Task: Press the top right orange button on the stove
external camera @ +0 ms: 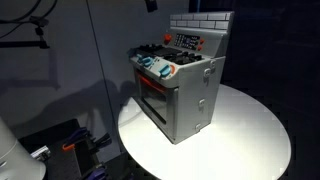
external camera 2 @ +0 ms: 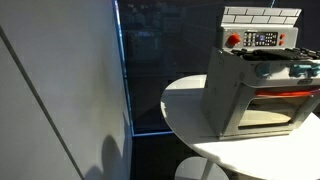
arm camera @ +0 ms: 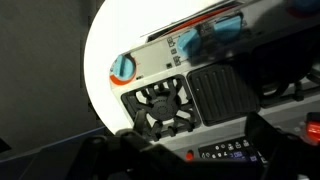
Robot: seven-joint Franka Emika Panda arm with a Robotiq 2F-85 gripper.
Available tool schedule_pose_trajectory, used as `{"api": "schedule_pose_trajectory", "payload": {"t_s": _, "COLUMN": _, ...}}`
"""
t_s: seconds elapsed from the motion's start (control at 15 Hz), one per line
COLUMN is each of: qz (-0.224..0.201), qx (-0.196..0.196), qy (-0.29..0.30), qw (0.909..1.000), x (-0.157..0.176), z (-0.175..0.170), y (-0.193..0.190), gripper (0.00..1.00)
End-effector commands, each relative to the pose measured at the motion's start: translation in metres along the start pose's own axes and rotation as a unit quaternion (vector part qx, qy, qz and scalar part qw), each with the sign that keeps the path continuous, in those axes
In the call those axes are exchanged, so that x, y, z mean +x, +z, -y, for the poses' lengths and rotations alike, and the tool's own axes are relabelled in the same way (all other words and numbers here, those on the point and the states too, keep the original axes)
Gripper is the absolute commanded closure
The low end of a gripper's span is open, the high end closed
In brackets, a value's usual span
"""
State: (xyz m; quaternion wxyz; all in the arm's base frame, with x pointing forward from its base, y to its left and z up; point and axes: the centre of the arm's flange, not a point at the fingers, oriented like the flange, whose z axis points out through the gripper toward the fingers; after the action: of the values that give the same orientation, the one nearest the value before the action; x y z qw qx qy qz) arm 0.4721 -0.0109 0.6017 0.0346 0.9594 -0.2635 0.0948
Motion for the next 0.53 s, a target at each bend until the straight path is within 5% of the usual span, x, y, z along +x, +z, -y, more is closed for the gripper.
{"api": "schedule_pose_trajectory", "payload": {"t_s": 0.0, "qz": -0.009, "qx": -0.013, "qy": 0.034, "qw": 0.9993, "x": 0.021, "z": -0.008, "y": 0.013, "gripper": 0.00}}
{"api": "schedule_pose_trajectory", "payload": {"t_s": 0.47, "qz": 0.010, "qx": -0.013, "qy": 0.040, "qw": 0.9991, "x": 0.027, "z": -0.018, "y": 0.031, "gripper": 0.00}}
